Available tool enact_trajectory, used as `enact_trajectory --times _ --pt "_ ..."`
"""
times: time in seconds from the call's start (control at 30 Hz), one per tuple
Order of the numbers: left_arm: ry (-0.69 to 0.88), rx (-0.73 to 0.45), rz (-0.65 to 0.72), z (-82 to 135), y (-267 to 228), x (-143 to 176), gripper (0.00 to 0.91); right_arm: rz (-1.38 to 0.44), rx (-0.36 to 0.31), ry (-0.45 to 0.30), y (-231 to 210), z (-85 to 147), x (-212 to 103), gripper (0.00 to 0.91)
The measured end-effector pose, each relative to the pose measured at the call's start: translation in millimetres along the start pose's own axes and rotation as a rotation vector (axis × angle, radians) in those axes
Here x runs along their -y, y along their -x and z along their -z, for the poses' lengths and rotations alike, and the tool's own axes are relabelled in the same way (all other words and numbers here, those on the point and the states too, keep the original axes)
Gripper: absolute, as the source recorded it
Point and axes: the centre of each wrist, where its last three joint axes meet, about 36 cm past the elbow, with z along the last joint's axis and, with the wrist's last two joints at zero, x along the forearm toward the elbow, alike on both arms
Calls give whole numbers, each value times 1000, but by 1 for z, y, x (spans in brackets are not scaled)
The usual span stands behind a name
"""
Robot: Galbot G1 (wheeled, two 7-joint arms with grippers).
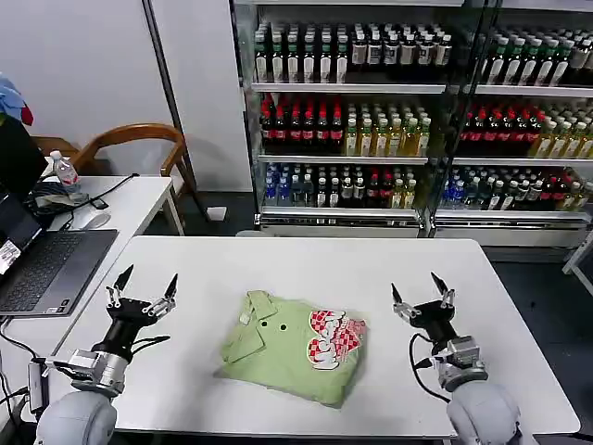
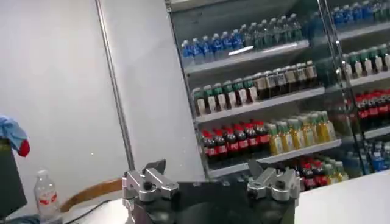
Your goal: Fold and organize the clothes.
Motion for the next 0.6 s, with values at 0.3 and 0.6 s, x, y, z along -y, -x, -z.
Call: enact_trajectory --times 0.3,0.6 --pt "41 8 -7 -5 10 4 907 -29 20 -3 14 -3 10 907" --pt "60 11 -15 -11 20 9 907 75 -22 27 3 -17 -21 907"
